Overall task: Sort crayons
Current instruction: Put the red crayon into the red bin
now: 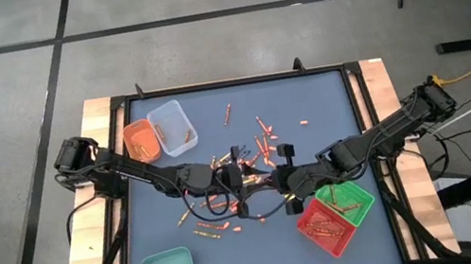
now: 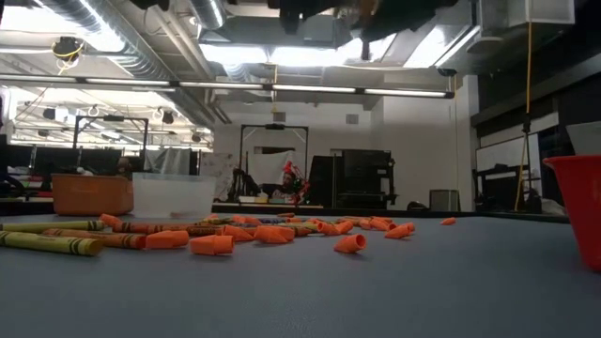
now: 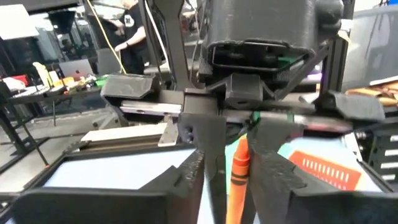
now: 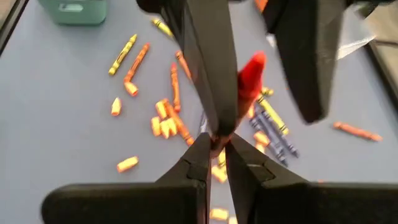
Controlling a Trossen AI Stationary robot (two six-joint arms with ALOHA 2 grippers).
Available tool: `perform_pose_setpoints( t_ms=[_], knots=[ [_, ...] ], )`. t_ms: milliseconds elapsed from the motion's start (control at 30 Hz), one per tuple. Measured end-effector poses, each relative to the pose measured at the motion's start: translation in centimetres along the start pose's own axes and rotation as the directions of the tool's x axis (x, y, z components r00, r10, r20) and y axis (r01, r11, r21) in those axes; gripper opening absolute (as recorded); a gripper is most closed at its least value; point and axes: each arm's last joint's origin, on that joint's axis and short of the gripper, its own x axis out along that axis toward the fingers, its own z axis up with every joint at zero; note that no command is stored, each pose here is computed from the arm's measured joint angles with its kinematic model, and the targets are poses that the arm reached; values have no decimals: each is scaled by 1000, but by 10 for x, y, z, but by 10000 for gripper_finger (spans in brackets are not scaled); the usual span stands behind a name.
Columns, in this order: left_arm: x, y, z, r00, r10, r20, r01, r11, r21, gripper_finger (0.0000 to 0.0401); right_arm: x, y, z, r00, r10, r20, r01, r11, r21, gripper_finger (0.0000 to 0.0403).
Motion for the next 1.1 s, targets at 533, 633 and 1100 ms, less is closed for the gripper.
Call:
perform_pose_setpoints(
  t_ms=[533,633,1100],
  knots=[
    [-1,-1,-17,986,-12,-167,15,1000,12,132,-5,4,-25,919,259,-297,-185,949,255,34],
    [-2,-1,-19,982,-14,-190,16,1000,10,132,-7,8,-29,872,353,-339,-242,913,329,34],
    [-4,-2,-28,959,-12,-283,24,999,38,132,-37,60,-48,733,510,-451,-383,857,346,35]
  ],
)
